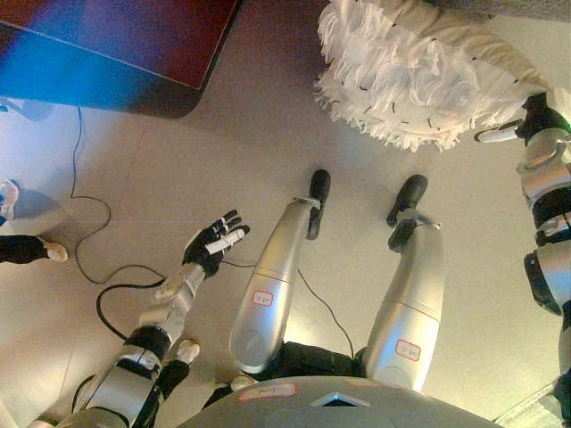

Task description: Pick up the pillow and put it on the sofa.

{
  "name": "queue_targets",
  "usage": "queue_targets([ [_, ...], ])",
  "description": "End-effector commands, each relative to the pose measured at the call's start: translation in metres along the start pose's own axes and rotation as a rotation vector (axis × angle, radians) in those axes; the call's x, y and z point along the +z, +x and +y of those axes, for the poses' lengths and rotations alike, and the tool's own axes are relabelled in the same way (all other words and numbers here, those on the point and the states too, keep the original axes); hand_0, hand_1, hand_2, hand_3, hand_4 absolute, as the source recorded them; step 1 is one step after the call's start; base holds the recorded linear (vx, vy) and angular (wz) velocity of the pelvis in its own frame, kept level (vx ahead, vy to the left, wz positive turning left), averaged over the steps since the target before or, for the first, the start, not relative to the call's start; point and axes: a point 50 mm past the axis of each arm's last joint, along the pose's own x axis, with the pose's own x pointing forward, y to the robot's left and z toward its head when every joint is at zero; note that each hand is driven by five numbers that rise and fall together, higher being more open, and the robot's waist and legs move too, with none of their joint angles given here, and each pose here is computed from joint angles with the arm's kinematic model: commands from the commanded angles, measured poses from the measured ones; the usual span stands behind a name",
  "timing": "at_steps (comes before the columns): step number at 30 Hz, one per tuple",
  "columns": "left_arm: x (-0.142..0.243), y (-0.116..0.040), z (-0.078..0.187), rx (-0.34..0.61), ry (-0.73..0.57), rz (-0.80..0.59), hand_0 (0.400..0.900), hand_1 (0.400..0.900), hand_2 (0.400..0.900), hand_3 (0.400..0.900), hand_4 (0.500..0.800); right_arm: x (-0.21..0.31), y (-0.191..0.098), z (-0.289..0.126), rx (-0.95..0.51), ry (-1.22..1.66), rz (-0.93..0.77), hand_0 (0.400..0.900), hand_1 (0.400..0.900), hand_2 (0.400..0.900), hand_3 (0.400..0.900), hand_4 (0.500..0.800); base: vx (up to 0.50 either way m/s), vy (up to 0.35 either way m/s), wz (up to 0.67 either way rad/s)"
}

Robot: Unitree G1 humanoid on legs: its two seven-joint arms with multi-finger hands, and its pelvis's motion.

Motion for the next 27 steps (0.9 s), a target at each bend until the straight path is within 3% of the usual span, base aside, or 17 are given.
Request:
queue_targets([
  [1, -0.015, -0.024, 0.022, 0.055, -0.064, -0.02, 0.9, 0.9, 0.9, 0.9, 0.8, -0.025, 0.001, -0.07, -0.165, 0.061, 0.085, 0.9, 0.9, 0.9, 0.9, 0.8, 0.106, -0.011, 0.06],
  [11, -0.031, -0.038, 0.028, 0.058, -0.097, 0.01, 0.9, 0.9, 0.9, 0.9, 0.8, -0.025, 0.001, -0.086, -0.135, 0.392, 0.087, 0.9, 0.9, 0.9, 0.9, 0.8, 0.076, -0.015, 0.04],
  [20, -0.043, -0.05, 0.034, 0.092, -0.138, 0.032, 0.9, 0.9, 0.9, 0.9, 0.8, -0.008, -0.001, -0.108, -0.102, 0.466, 0.014, 0.9, 0.9, 0.9, 0.9, 0.8, 0.068, 0.002, 0.01],
  [21, -0.044, -0.051, 0.035, 0.097, -0.139, 0.031, 0.9, 0.9, 0.9, 0.9, 0.8, -0.005, -0.001, -0.11, -0.079, 0.467, -0.01, 0.798, 0.798, 0.798, 0.798, 0.739, 0.048, -0.017, 0.04],
  [22, -0.044, -0.052, 0.036, 0.099, -0.143, 0.028, 0.9, 0.9, 0.9, 0.9, 0.8, -0.003, -0.002, -0.112, -0.065, 0.472, -0.024, 0.4, 0.4, 0.4, 0.4, 0.5, 0.035, -0.029, 0.04],
  [27, -0.042, -0.056, 0.041, 0.106, -0.158, 0.01, 0.9, 0.9, 0.9, 0.9, 0.8, 0.0, -0.002, -0.113, -0.048, 0.502, -0.068, 0.4, 0.4, 0.4, 0.4, 0.5, 0.019, -0.045, 0.05],
])
